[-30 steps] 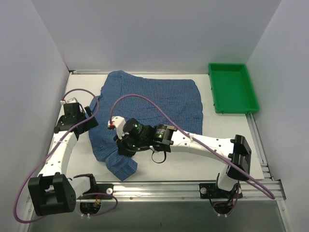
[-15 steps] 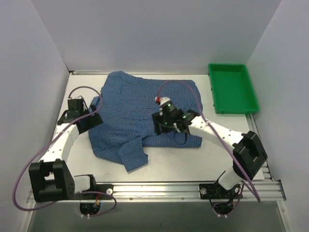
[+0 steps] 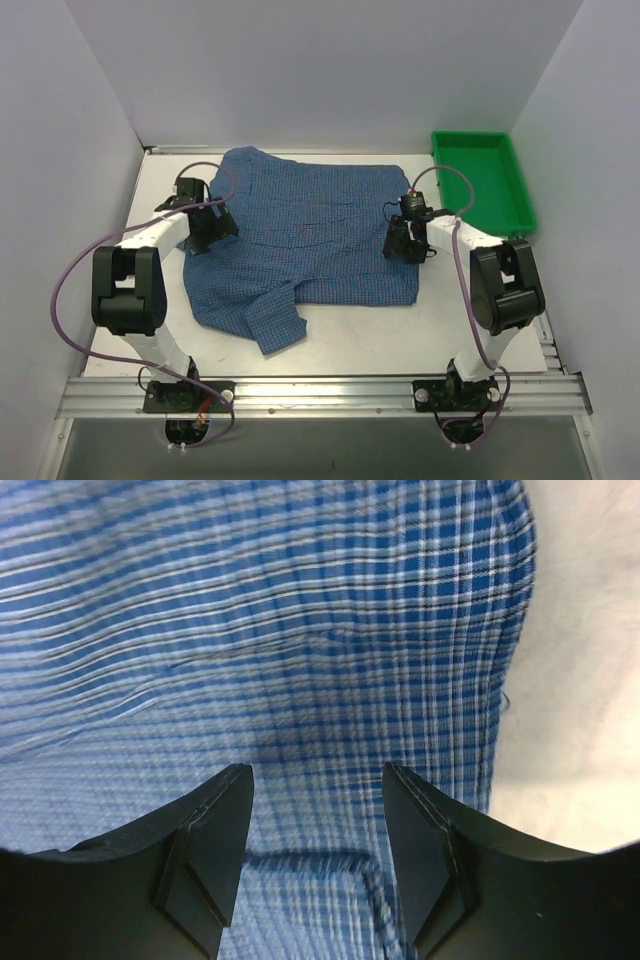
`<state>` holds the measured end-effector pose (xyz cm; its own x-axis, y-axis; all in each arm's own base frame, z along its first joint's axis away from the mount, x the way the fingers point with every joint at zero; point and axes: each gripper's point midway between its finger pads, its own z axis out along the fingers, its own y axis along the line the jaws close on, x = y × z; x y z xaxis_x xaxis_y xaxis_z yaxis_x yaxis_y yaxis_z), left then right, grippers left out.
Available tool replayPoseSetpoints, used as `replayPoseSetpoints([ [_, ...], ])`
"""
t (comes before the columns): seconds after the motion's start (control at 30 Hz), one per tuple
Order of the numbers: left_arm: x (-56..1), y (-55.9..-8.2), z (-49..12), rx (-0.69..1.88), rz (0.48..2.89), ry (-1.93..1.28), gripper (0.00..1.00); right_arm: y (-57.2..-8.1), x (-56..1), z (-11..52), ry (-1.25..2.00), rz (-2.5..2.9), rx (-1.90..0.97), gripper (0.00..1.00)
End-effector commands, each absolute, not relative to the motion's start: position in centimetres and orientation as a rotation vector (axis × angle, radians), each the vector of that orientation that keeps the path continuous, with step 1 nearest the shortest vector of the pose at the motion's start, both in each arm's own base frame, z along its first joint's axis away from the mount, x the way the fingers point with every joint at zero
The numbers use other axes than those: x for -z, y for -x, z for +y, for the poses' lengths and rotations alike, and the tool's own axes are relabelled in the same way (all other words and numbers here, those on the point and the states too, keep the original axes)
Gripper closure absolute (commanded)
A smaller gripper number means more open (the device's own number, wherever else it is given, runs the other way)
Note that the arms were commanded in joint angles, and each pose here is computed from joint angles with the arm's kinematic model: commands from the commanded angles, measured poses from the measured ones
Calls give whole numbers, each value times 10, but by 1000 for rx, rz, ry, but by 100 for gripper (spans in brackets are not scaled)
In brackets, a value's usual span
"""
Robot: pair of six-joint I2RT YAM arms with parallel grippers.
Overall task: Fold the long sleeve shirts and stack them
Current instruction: Flatten the shirt out
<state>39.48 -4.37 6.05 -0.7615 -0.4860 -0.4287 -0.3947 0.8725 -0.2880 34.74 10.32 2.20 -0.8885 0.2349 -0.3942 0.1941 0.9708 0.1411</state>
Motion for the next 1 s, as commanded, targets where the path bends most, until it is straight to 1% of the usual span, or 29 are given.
replayPoseSetpoints([
  [0.0,-63,-419,-38,284,2467,745,5,-357,-15,104,-402,2714,-170,46],
  [0.1,-40,-408,-38,305,2509,815,4,-364,-2,97,-453,2737,-158,46],
  [0.17,-31,-398,-19,313,2500,919,5,-365,8,92,-481,2759,-144,46],
  [0.2,-18,-382,-19,331,2521,984,4,-371,7,89,-508,2748,-147,46],
  [0.27,-17,-372,-12,365,2477,1060,4,-376,11,90,-520,2760,-180,45],
  [0.3,-5,-353,-12,361,2501,1099,5,-384,7,90,-528,2742,-186,46],
  [0.4,-16,-344,-9,375,2465,1089,4,-396,2,87,-526,2723,-160,45],
  [0.53,-51,-336,-10,376,2435,979,5,-396,-17,89,-489,2704,-177,45],
  [0.6,-60,-331,-3,321,2428,926,4,-390,-25,89,-454,2704,-176,45],
  [0.7,-84,-320,1,289,2384,848,5,-372,-47,101,-304,2679,-182,44],
  [0.77,-92,-315,-4,286,2386,792,4,-357,-62,120,-144,2656,-187,44],
  [0.8,-100,-313,-3,273,2367,775,4,-350,-64,121,-102,2657,-146,44],
  [0.87,-98,-304,-9,268,2388,762,4,-333,-71,130,-18,2648,-123,44],
  [0.97,-86,-288,-13,271,2399,823,4,-317,-68,121,-70,2651,-70,43],
])
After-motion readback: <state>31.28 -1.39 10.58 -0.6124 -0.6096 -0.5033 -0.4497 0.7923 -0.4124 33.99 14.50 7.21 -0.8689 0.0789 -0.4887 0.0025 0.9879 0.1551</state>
